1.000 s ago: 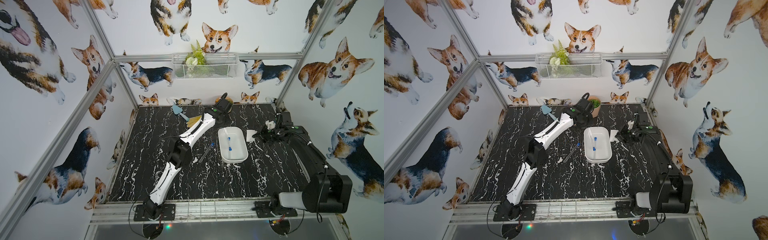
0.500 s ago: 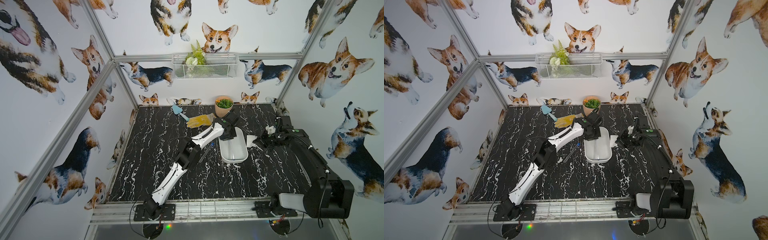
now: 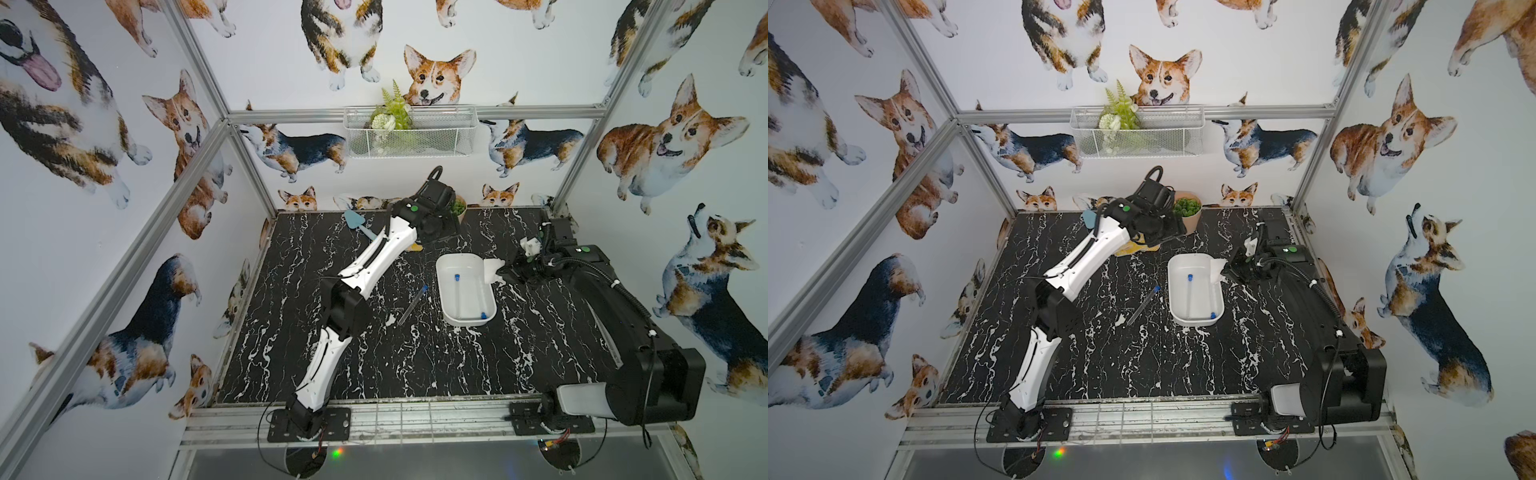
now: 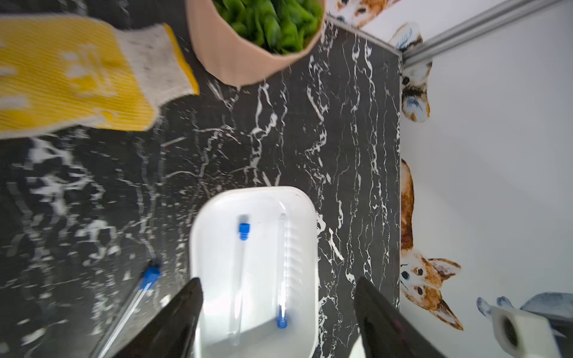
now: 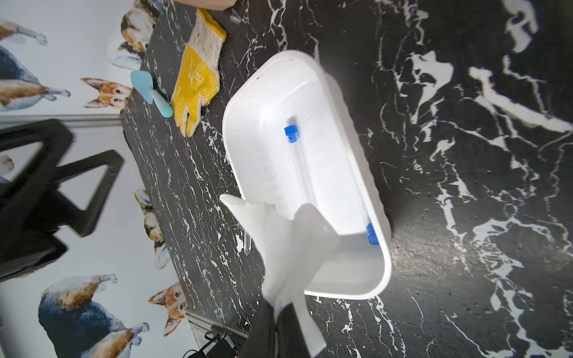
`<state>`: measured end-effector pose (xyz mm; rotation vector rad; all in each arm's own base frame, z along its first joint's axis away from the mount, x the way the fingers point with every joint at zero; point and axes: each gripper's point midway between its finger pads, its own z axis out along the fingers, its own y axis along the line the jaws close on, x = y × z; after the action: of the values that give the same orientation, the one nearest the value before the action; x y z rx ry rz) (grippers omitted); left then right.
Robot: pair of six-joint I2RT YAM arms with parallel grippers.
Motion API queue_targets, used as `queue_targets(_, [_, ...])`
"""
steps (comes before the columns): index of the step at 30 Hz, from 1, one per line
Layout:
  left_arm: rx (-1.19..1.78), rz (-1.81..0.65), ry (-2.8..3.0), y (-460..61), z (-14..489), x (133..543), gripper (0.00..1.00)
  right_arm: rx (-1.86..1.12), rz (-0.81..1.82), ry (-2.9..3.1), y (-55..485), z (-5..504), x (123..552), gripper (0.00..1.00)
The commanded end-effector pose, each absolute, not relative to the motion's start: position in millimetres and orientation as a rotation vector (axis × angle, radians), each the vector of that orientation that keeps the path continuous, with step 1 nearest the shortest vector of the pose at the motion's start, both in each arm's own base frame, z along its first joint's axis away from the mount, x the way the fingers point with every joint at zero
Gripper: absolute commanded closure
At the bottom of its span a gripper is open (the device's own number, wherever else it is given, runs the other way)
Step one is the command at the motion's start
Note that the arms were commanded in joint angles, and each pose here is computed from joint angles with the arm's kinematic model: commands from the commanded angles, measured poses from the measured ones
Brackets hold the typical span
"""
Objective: Wipe the exteriors of test tubes
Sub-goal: Place the test tube in the storage box, then pick up the test tube at the center of the board.
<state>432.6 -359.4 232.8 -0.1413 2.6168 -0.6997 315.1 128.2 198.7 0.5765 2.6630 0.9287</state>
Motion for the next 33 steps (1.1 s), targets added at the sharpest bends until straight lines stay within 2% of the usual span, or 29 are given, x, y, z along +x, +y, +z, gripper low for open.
queue_targets(1, [-0.131, -0.489, 2.713, -297, 220, 416, 0.25, 0.559, 0.923, 2.655, 140, 199, 322, 1.00])
queue_targets(5, [-0.073, -0.354, 2.760, -248, 203, 397, 0.29, 0.567, 0.948, 2.635, 151, 197, 329, 1.00])
queue_targets(10, [0.040, -0.287, 2.842, -233, 161, 366, 0.29, 0.546, 0.957, 2.642, 158, 195, 330, 1.00])
queue_targets(19, [0.355, -0.231, 2.867, -269, 92, 328, 0.29, 0.505, 0.934, 2.709, 167, 188, 312, 1.00])
queue_targets(24, [0.482, -0.205, 2.836, -296, 62, 322, 0.32, 0.488, 0.931, 2.734, 172, 187, 304, 1.00])
queue_targets(30, [0.476, -0.157, 2.850, -298, 29, 327, 0.39, 0.471, 0.922, 2.748, 172, 190, 297, 1.00])
queue_targets(33, [0.479, -0.135, 2.864, -296, 17, 326, 0.49, 0.469, 0.918, 2.751, 171, 190, 294, 1.00])
